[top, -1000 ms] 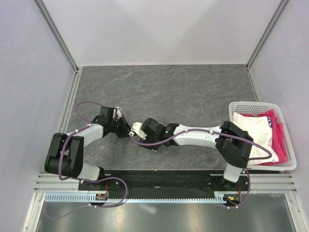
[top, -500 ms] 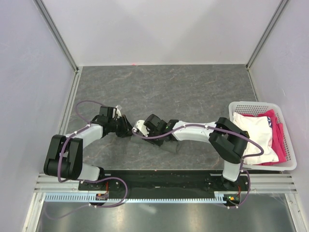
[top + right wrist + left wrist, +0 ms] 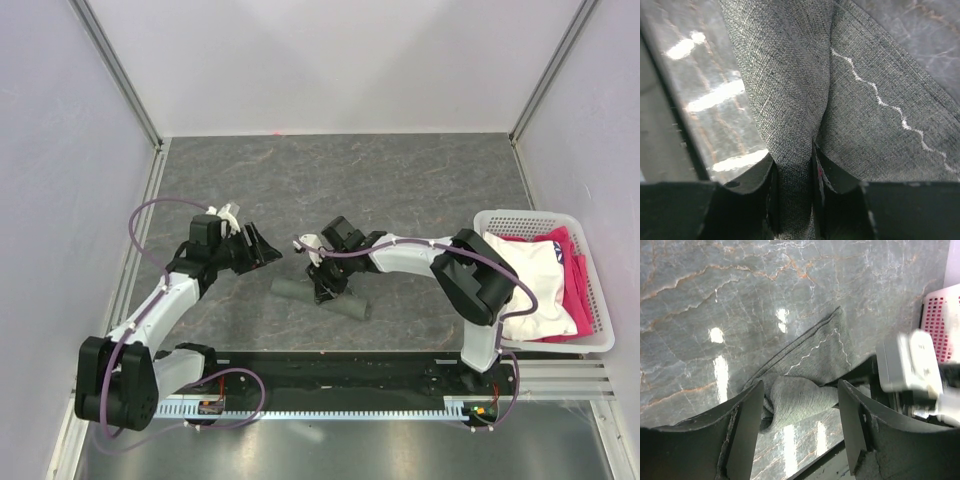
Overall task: Fold the napkin, place the utensils inside, and roll it up
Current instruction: Roll the napkin with the utensil
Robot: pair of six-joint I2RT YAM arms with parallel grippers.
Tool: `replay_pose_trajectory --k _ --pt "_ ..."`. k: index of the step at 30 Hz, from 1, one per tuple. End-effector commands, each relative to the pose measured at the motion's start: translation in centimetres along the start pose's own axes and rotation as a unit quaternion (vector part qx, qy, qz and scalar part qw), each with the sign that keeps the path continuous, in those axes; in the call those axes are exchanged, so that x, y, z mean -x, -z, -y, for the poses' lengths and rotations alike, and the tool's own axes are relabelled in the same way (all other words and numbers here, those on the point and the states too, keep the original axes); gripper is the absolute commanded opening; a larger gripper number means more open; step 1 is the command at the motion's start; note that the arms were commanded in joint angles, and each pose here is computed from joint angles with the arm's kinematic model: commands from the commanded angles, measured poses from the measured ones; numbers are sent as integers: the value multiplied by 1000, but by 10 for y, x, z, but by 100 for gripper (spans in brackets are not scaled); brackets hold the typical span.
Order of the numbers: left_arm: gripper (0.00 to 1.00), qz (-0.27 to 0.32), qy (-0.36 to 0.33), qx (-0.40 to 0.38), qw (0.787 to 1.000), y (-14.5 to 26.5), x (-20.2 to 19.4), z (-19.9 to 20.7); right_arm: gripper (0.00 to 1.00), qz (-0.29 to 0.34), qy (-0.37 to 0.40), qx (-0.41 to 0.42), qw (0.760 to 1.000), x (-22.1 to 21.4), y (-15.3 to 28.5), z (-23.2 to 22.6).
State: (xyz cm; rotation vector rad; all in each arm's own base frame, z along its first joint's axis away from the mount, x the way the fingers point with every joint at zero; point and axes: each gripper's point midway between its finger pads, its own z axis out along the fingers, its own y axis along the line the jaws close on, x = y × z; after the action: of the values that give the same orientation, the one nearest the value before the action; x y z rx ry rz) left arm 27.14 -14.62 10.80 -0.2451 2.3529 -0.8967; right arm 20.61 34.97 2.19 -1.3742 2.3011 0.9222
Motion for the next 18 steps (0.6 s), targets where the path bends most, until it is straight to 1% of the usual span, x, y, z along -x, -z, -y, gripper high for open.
replay_pose_trajectory --k 1,5,8,9,11,14,18 --pt "65 12 -24 -10 1000 4 -6 -2 32 -22 -67 107 992 -14 -9 -19" --pt "62 15 -26 -31 999 5 -10 2 33 -41 -114 139 983 -20 -11 -15" --pt "59 11 -26 -46 999 2 -14 4 33 -47 -136 152 978 -20 -12 -8" --pt "57 7 -24 -47 999 0 -17 3 33 -50 -140 151 977 -22 -13 -4" --pt "56 4 -23 -54 998 -3 -19 3 33 -65 -153 154 974 -29 -16 -2" --pt "52 -5 -20 -60 998 -9 -25 0 33 -70 -160 160 972 -32 -18 1" --pt "49 -16 -14 -58 998 -16 -31 -6 33 -71 -168 160 970 -33 -19 6"
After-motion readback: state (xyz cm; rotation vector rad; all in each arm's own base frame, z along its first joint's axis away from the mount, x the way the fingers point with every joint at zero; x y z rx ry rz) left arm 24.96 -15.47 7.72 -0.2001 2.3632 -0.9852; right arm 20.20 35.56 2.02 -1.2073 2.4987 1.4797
